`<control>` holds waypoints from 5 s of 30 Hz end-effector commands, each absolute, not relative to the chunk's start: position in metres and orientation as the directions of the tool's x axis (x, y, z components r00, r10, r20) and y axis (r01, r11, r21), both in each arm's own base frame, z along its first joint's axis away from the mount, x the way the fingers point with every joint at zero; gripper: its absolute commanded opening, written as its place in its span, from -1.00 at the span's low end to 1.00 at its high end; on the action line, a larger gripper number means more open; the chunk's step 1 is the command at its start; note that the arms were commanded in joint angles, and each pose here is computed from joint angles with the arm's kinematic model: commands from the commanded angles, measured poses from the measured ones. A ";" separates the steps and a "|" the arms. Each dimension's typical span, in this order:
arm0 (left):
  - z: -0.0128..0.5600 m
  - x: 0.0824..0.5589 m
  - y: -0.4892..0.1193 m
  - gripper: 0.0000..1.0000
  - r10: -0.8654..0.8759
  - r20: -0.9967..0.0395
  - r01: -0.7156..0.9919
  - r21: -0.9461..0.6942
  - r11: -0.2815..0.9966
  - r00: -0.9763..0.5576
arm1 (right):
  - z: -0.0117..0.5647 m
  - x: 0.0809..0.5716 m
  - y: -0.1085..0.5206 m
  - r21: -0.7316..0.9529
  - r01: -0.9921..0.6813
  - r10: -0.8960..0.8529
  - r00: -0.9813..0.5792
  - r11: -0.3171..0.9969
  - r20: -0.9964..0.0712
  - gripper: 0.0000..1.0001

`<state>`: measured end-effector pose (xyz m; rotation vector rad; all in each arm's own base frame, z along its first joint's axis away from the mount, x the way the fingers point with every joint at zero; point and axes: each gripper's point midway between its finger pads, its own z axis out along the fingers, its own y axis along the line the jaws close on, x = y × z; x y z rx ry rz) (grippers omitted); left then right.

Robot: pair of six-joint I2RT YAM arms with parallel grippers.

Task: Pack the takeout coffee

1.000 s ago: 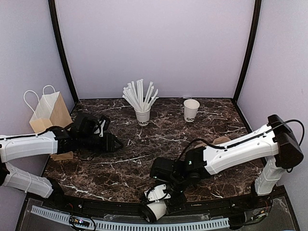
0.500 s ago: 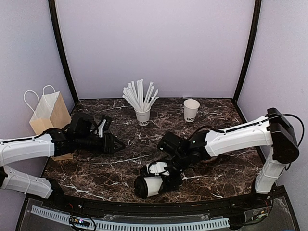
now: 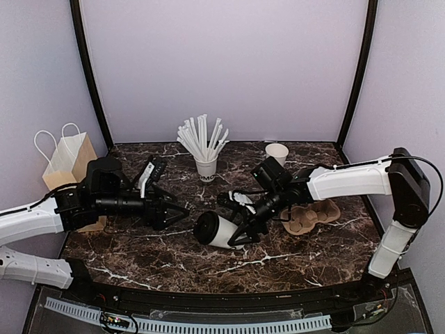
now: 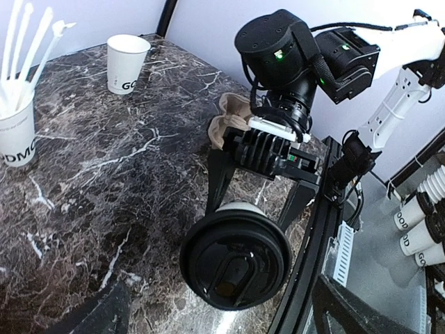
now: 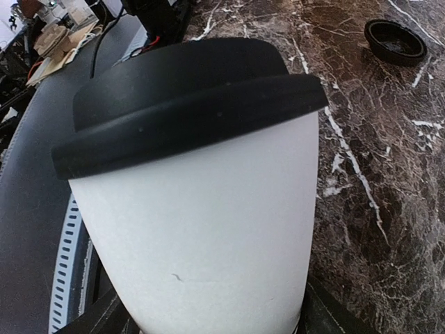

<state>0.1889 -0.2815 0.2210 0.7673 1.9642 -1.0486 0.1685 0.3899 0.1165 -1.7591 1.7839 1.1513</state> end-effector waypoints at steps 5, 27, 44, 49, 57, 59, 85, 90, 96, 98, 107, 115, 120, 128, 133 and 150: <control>0.207 0.180 -0.314 0.89 0.431 -0.803 0.894 -0.261 0.365 -0.410 | 0.145 0.157 0.395 0.325 -0.923 -0.572 -0.156 -0.206 -0.806 0.45; 0.188 0.156 -0.336 0.81 0.566 -0.740 0.931 -0.295 0.214 -0.364 | 0.142 0.159 0.393 0.372 -0.904 -0.574 -0.194 -0.210 -0.796 0.46; 0.184 0.166 -0.345 0.63 0.545 -0.752 0.928 -0.287 0.237 -0.372 | 0.139 0.161 0.393 0.383 -0.902 -0.574 -0.209 -0.199 -0.791 0.46; 0.184 0.165 -0.347 0.52 0.546 -0.748 0.926 -0.299 0.231 -0.378 | 0.135 0.163 0.393 0.386 -0.903 -0.580 -0.216 -0.187 -0.785 0.49; 0.182 0.163 -0.329 0.48 0.597 -0.695 0.916 -0.279 0.290 -0.401 | 0.125 0.176 0.379 0.369 -0.921 -0.624 -0.216 -0.124 -0.751 0.92; 0.177 0.163 -0.320 0.48 0.625 -0.661 0.909 -0.267 0.320 -0.415 | 0.127 0.179 0.370 0.369 -0.921 -0.631 -0.215 -0.122 -0.745 0.97; 0.146 0.185 -0.310 0.96 0.887 -0.242 0.919 -0.056 0.391 -0.393 | 0.126 0.206 0.352 0.475 -0.879 -0.587 -0.361 -0.046 -0.725 0.97; 0.167 0.194 -0.319 0.98 0.871 -0.334 0.925 -0.012 0.379 -0.361 | 0.127 0.203 0.351 0.488 -0.871 -0.590 -0.365 -0.059 -0.721 0.96; 0.215 0.198 -0.316 0.98 0.771 -0.527 0.901 0.024 0.433 -0.357 | 0.131 0.205 0.351 0.495 -0.868 -0.596 -0.375 -0.044 -0.710 0.94; 0.230 0.199 -0.312 0.98 0.680 -0.625 0.867 0.010 0.498 -0.383 | 0.130 0.214 0.353 0.501 -0.865 -0.601 -0.407 0.012 -0.688 0.91; 0.229 0.221 -0.272 0.68 0.006 -0.740 0.440 -0.393 0.808 -0.673 | 0.142 0.227 0.370 0.663 -0.739 -0.540 -0.609 0.120 -0.581 0.60; 0.179 0.220 -0.265 0.13 -0.206 -0.498 0.261 -0.710 0.654 -0.842 | 0.140 0.202 0.381 0.815 -0.573 -0.547 -0.710 0.084 -0.443 0.03; 0.170 0.215 -0.282 0.08 -0.196 -0.437 0.258 -0.775 0.577 -0.878 | 0.130 0.193 0.391 0.852 -0.518 -0.574 -0.720 0.070 -0.391 -0.24; 0.154 0.214 -0.287 -0.04 -0.182 -0.398 0.227 -0.779 0.584 -0.899 | 0.130 0.196 0.400 0.867 -0.494 -0.576 -0.726 0.058 -0.375 -0.28; 0.145 0.212 -0.282 -0.13 -0.206 -0.367 0.185 -0.789 0.586 -0.907 | 0.134 0.196 0.406 0.872 -0.488 -0.580 -0.720 0.034 -0.380 -0.18; 0.127 0.202 -0.292 -0.30 -0.148 -0.315 0.183 -0.808 0.560 -0.938 | 0.126 0.203 0.414 0.890 -0.454 -0.587 -0.731 0.038 -0.348 -0.22</control>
